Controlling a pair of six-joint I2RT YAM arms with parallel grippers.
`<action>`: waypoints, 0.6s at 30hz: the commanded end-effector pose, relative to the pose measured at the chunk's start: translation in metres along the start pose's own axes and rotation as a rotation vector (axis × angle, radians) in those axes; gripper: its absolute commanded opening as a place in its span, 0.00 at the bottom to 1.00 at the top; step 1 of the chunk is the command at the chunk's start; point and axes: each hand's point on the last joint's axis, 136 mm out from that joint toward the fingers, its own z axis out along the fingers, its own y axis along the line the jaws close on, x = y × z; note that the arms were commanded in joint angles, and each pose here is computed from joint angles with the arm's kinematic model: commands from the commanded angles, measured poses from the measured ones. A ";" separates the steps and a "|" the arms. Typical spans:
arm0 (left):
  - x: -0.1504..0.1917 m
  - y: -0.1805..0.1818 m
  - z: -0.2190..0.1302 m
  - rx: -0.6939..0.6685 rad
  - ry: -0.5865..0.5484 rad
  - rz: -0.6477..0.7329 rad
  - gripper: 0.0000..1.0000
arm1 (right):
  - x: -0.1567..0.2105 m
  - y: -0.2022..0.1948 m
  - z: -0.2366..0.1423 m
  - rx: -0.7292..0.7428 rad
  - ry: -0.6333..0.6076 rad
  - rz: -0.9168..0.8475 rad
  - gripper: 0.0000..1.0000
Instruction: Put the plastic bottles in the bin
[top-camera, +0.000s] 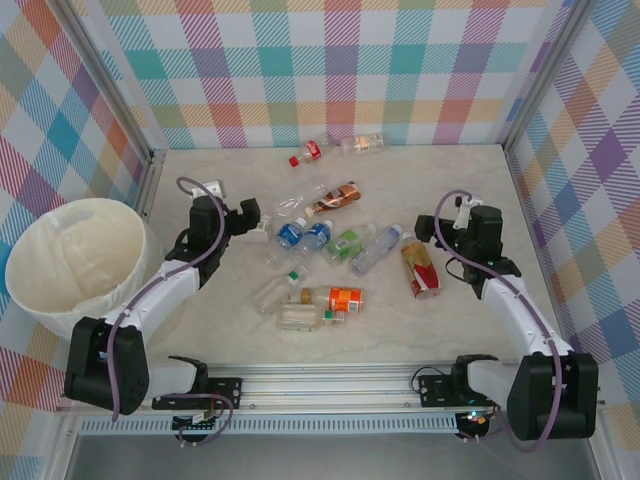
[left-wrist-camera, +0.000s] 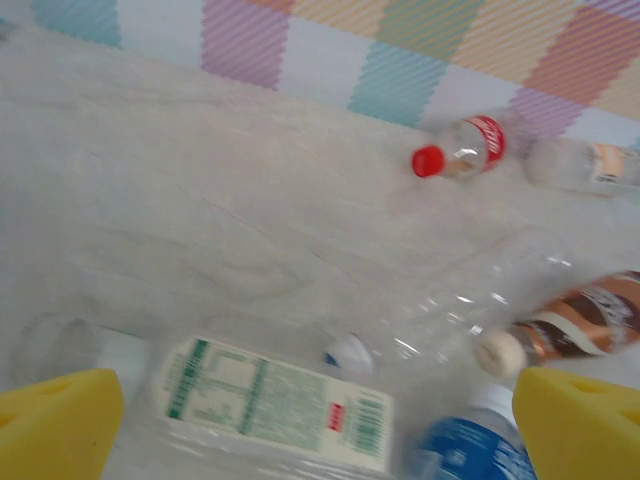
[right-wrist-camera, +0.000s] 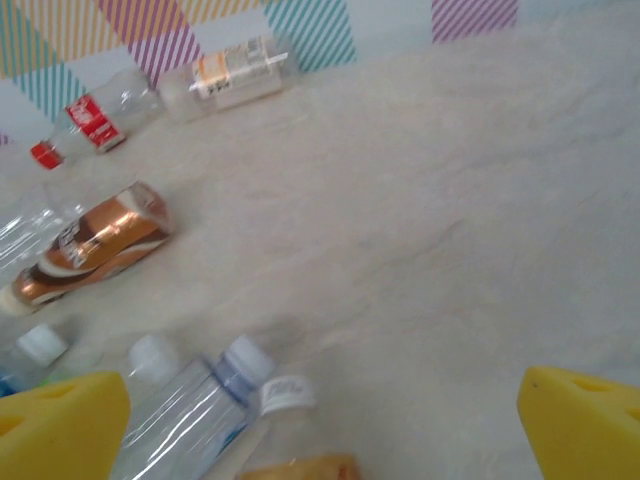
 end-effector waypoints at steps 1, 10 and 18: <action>0.037 -0.025 -0.020 0.072 0.183 -0.150 1.00 | 0.065 0.004 -0.017 -0.004 0.282 0.194 1.00; 0.081 -0.048 -0.061 0.218 0.421 -0.204 1.00 | 0.103 -0.005 -0.019 0.084 0.423 0.148 1.00; 0.095 -0.027 -0.078 0.156 0.427 -0.208 1.00 | 0.124 0.000 -0.005 0.142 0.527 0.146 0.99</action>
